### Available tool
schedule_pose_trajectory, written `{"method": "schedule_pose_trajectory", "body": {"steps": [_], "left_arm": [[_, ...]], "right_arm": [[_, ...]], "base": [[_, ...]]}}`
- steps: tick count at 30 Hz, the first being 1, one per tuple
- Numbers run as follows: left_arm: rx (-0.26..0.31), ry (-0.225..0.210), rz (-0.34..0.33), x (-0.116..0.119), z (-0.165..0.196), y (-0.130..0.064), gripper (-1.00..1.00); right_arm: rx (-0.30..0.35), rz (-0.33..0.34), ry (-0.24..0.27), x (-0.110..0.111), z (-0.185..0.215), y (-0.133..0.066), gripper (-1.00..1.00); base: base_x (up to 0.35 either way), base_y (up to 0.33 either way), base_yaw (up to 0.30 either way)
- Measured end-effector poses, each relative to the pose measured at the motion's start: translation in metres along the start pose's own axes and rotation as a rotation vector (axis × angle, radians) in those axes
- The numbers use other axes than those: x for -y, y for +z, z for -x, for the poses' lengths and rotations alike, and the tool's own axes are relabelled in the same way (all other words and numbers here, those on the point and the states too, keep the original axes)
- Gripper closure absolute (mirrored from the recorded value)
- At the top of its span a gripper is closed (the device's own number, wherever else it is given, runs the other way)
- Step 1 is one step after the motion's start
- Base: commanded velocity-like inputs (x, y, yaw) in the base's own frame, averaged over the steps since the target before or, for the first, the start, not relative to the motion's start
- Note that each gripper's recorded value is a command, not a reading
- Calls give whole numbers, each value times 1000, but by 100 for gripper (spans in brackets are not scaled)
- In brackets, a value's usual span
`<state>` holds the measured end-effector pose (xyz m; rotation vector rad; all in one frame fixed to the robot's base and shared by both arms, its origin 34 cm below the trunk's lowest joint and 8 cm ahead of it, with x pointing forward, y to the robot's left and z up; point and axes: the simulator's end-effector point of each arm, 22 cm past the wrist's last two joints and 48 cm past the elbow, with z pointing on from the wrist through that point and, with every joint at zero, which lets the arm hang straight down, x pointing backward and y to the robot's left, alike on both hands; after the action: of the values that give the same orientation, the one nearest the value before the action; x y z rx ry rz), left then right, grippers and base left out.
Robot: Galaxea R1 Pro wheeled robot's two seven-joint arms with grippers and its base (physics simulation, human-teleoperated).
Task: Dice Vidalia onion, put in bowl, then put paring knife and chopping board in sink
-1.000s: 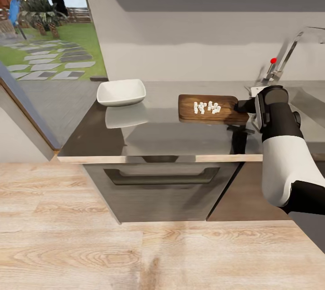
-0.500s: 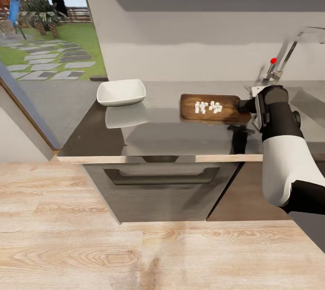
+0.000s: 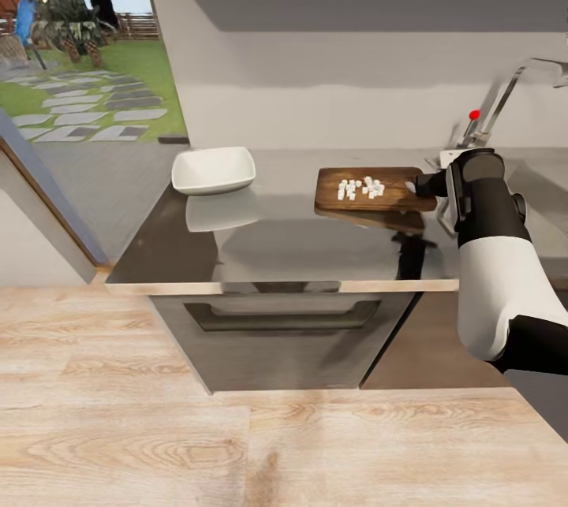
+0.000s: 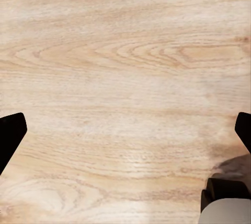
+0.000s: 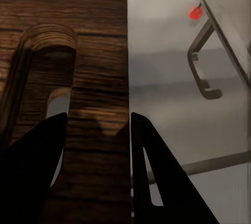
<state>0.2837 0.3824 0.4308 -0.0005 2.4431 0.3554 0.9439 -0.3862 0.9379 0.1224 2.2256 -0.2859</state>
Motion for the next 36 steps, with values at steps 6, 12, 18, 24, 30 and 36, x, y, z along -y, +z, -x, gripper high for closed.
{"method": "schedule_pose_trajectory", "body": {"steps": [6,12,18,24,30,36], "left_arm": [[-2,1,0,-1,1,-2,-100],[-3,0,0,0,0,-2,-100],[-3,1,0,0,0,-2,-100],[-3,1,-1,0,1,-2,-100],[-3,1,0,0,1,-2,-100],[-3,1,0,-1,1,-2,-100]], "right_arm": [[0,5,-1,-2,1,-1,100],[0,12,3,-3,1,0,100],[0,24,7,-5,1,0,100],[-1,57,8,-11,0,0,100],[-2,60,10,-11,0,0,100],[-2,64,10,-11,0,0,100]], "base": [[0,0,0],[0,0,0],[0,0,0],[0,0,0],[0,0,0],[0,0,0]]}}
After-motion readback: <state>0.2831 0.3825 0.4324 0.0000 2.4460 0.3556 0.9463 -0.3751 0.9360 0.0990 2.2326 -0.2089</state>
